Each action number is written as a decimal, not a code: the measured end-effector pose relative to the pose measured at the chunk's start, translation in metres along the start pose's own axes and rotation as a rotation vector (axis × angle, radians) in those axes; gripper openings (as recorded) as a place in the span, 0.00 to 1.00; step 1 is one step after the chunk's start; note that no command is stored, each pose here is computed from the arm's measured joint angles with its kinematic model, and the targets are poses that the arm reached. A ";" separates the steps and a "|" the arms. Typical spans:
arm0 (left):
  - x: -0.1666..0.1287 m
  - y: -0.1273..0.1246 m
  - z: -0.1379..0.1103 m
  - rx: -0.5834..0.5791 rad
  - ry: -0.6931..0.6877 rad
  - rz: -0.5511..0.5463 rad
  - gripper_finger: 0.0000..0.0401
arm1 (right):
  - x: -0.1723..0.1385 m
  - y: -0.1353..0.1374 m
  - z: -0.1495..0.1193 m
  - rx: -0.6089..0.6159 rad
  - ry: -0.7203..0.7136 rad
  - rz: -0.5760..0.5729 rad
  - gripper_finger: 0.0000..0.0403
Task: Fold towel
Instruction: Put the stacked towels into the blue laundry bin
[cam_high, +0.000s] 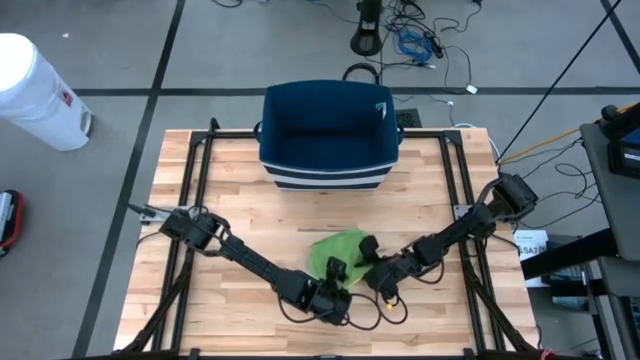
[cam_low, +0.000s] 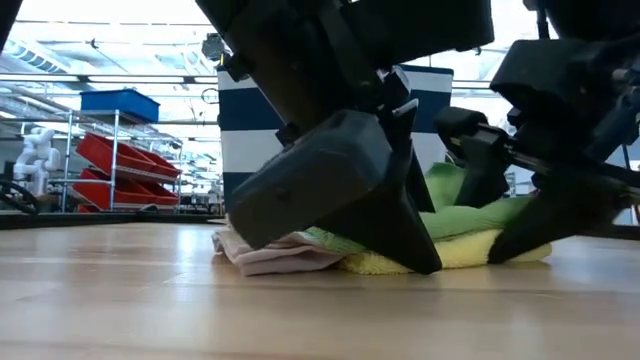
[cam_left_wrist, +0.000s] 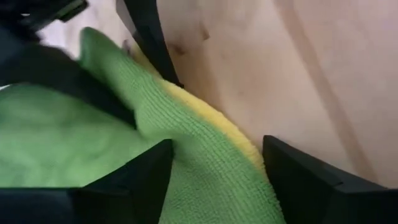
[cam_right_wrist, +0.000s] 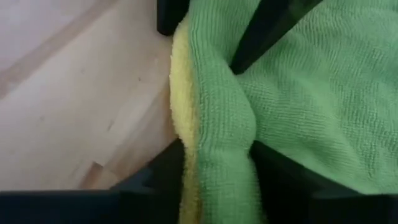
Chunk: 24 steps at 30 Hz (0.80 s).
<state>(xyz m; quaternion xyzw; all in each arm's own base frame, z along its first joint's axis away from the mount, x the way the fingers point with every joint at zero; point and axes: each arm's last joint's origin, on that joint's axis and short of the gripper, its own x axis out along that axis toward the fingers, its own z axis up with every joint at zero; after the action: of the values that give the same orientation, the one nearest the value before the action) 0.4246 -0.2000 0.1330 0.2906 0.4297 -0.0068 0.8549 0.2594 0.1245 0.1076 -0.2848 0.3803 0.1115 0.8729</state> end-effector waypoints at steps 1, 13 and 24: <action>0.000 0.001 0.000 -0.003 0.003 0.012 0.64 | 0.000 0.000 -0.001 0.005 0.004 -0.004 0.34; 0.012 0.016 -0.010 -0.125 0.081 0.034 0.67 | -0.007 -0.005 0.003 0.131 -0.021 -0.012 0.04; 0.021 0.015 -0.016 -0.170 0.111 0.101 0.47 | -0.037 -0.017 0.016 0.235 -0.124 0.051 0.03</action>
<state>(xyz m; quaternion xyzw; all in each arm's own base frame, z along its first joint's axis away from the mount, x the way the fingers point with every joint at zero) 0.4303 -0.1747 0.1172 0.2381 0.4604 0.0889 0.8505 0.2505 0.1210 0.1499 -0.1635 0.3429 0.1058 0.9190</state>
